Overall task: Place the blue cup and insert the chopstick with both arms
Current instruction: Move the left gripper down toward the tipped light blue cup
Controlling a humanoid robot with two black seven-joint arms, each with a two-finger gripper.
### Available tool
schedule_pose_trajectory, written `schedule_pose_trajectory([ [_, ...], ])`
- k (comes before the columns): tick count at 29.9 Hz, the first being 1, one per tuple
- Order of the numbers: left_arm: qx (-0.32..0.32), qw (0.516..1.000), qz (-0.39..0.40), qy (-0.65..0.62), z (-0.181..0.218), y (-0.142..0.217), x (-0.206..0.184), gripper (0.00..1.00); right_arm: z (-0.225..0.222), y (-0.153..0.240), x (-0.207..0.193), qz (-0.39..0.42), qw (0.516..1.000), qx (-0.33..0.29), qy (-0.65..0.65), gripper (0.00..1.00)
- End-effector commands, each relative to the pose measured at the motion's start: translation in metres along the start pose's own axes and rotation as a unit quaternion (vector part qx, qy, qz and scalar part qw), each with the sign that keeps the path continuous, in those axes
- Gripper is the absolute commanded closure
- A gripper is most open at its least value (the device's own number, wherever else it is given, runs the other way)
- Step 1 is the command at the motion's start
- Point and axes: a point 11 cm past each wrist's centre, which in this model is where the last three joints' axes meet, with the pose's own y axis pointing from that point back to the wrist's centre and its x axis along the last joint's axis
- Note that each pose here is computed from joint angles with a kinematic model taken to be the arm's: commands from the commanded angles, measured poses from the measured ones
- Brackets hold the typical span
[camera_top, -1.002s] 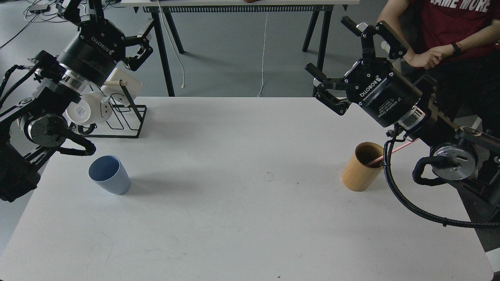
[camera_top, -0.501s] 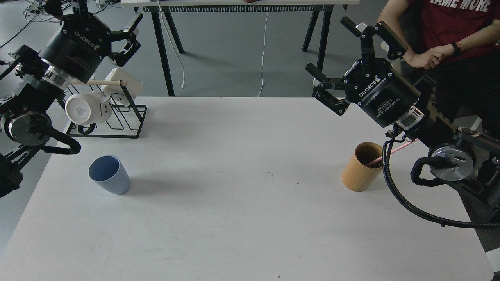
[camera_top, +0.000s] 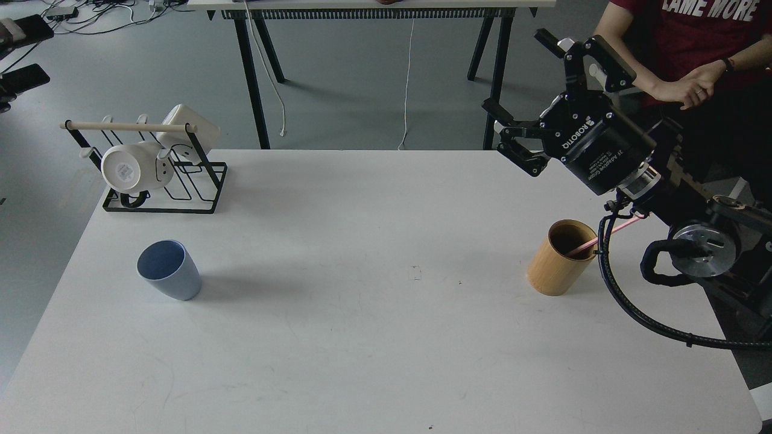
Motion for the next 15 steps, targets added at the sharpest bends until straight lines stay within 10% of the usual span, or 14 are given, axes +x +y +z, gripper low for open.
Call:
schedule_pose_trajectory([
  [1,0.097,0.988,-0.080,-0.093,-0.038,0.008,-0.025,0.01,0.000,0.001,0.001,0.002,1.000,0.000,0.000,0.02],
  [15,0.187,0.942,-0.205,-0.188,-0.109,-0.037,-0.085,0.01,0.008,0.010,0.012,0.022,1.000,-0.007,-0.002,0.02],
])
